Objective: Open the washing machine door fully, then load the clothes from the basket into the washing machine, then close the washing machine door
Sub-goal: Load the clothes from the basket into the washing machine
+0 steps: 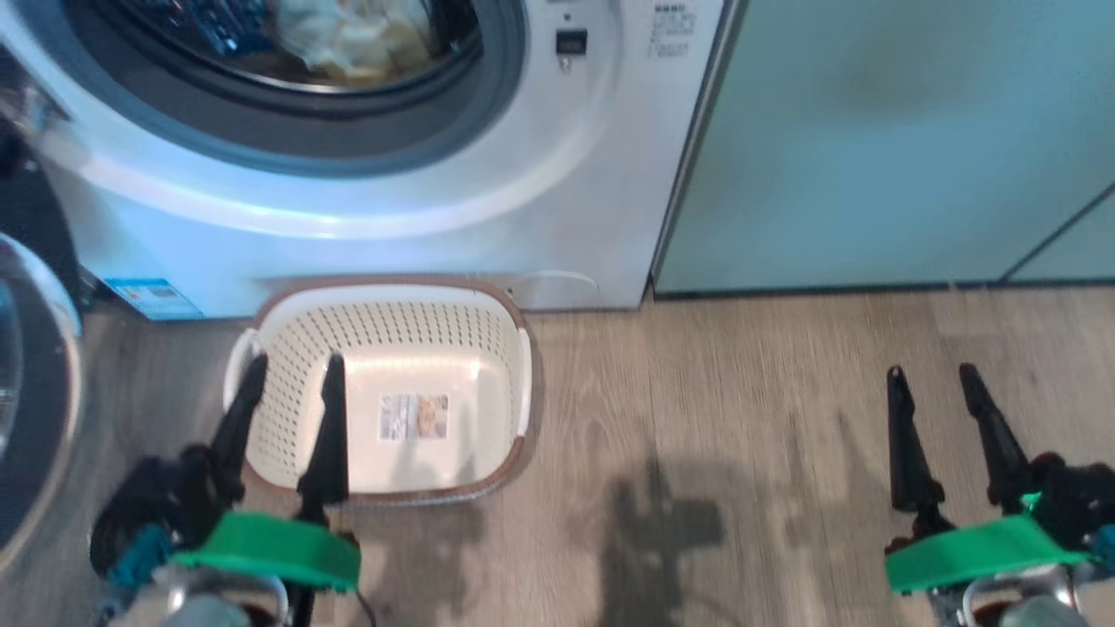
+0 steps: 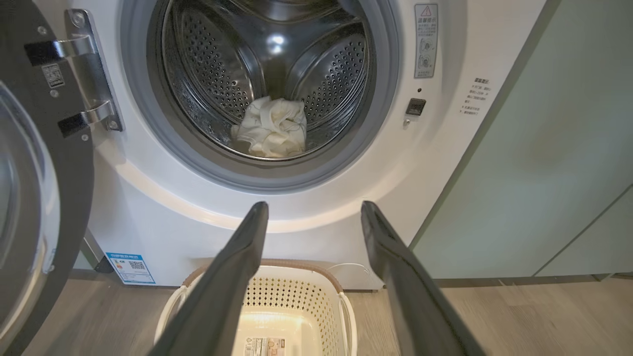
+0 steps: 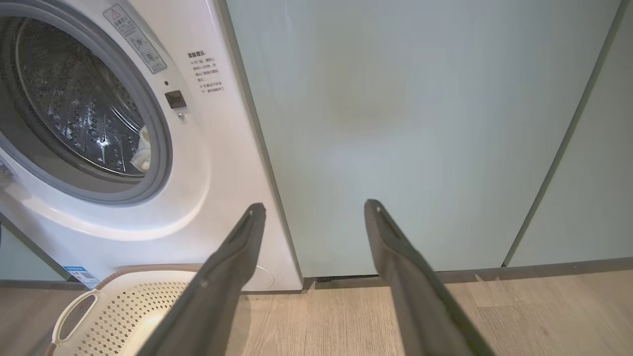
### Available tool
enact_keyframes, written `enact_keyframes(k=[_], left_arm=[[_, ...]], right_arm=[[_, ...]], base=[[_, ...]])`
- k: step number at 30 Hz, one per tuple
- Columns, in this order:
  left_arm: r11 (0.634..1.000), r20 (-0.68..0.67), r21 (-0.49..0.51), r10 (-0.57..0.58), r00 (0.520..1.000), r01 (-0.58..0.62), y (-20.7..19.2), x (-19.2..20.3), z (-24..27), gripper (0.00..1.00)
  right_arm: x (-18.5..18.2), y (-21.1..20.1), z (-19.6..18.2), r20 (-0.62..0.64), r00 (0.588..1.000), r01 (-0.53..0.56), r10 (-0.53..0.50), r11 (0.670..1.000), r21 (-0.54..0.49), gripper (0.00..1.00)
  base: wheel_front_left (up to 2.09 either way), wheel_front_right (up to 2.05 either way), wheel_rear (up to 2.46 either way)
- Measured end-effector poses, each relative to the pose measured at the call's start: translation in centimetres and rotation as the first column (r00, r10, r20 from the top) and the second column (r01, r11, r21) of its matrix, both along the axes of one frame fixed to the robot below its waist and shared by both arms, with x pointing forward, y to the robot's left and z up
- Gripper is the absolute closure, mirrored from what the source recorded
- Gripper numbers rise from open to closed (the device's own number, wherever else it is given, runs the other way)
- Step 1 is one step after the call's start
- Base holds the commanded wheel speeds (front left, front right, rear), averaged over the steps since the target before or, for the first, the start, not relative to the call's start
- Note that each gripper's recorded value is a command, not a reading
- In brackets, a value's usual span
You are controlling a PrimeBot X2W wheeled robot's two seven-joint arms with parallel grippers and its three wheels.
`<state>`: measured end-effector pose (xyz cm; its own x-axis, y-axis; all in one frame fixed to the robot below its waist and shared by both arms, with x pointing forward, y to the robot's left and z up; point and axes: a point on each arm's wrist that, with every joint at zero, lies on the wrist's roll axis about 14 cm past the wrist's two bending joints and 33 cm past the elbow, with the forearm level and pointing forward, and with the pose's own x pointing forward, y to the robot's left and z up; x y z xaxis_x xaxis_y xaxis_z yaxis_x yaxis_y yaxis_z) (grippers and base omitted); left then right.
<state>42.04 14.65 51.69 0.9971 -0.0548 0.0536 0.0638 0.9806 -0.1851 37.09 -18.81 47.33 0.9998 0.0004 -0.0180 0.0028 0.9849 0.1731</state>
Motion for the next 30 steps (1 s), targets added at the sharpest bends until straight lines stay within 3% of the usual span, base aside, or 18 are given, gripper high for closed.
enact_keyframes(k=[17, 30], left_arm=[[0.999, 0.027, 0.016, 0.037, 0.999, -0.038, 1.0, -6.7, 1.3, 0.0], [0.999, 0.042, 0.022, 0.045, 0.998, -0.045, 1.2, -7.4, 1.6, 0.0]], right_arm=[[-4.0, 2.3, 1.7, 0.042, 0.997, -0.064, 0.063, 0.998, 0.014, 0.0], [-4.6, 2.7, 2.2, 0.051, 0.996, -0.075, 0.075, 0.997, 0.007, 0.0]], base=[[0.0, 0.0, 0.0], [0.0, 0.0, 0.0]])
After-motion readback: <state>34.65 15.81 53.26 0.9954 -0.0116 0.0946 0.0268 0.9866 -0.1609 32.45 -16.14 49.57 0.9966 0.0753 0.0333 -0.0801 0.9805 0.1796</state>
